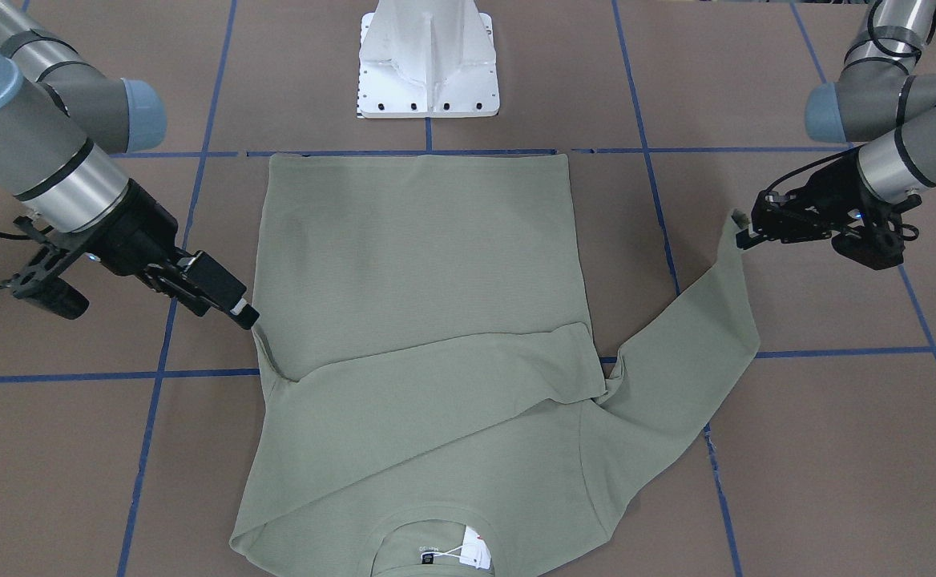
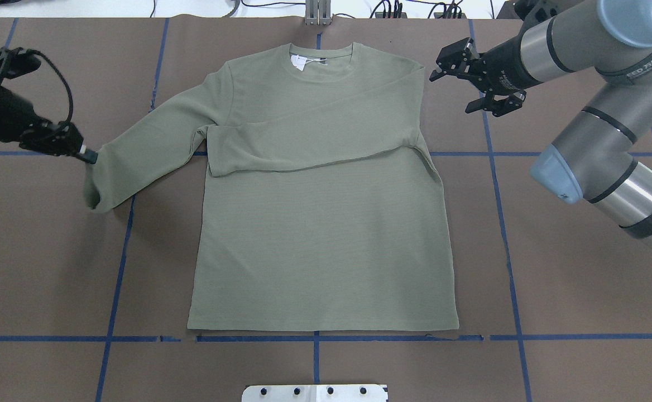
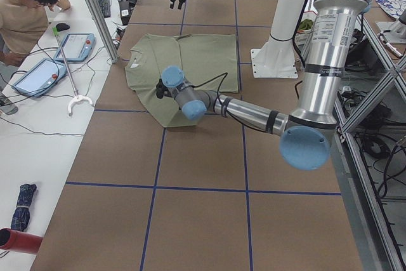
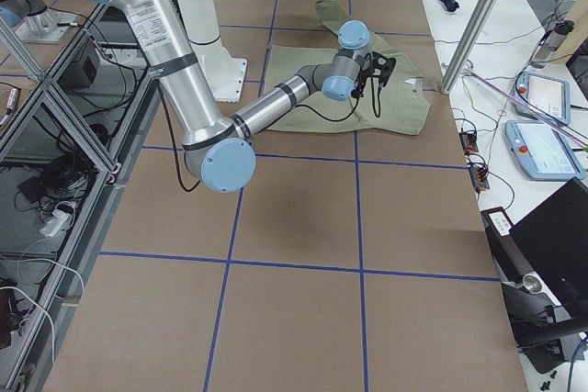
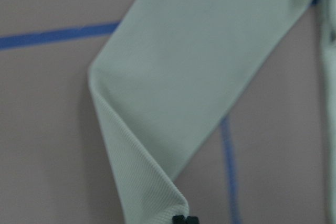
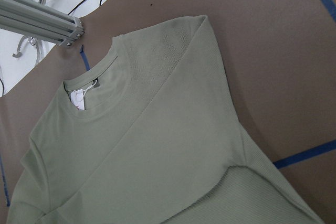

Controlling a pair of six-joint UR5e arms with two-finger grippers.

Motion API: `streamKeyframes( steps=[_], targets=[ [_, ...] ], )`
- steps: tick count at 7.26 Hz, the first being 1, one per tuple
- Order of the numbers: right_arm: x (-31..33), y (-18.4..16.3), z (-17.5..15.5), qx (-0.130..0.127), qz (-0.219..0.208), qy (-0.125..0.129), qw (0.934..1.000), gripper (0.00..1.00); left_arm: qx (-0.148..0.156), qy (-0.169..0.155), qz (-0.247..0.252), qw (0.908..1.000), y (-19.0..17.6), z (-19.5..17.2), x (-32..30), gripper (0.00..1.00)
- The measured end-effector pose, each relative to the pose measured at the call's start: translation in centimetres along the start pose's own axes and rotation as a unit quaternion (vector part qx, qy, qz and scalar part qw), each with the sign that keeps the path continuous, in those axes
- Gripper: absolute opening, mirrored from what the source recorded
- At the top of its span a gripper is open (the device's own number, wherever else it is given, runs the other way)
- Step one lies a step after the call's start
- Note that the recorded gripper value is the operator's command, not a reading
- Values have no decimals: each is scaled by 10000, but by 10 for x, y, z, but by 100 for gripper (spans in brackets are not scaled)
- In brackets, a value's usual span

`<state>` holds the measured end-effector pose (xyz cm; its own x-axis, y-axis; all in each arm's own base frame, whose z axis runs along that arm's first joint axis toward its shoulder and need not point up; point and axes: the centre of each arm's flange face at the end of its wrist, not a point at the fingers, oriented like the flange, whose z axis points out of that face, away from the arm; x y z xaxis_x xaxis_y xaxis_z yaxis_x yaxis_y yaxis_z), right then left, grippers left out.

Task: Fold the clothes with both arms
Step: 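Fold the held sleeve across the shirt with the left gripper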

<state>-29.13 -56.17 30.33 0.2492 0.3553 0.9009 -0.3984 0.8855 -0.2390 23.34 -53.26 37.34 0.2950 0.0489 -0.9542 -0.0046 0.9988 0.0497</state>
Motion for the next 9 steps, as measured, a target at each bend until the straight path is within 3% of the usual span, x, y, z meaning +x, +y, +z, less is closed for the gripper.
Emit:
streamKeyframes(
  steps=[2,4,7,9],
  targets=[
    [73,-40,-31,10,-468,289,9985,100,410,378,-534,9970,-51,6,134,0],
    [149,-80,-79,-53,-860,458,9952,100,845,589,-696,9922,-81,37,245,0],
    [185,-94,-100,-49,-1015,523,9934,100,1552,719,-987,9803,-107,160,385,0],
    [190,-96,-104,-24,-1001,531,9936,100,1915,716,-1087,9728,-90,246,419,0]
  ],
)
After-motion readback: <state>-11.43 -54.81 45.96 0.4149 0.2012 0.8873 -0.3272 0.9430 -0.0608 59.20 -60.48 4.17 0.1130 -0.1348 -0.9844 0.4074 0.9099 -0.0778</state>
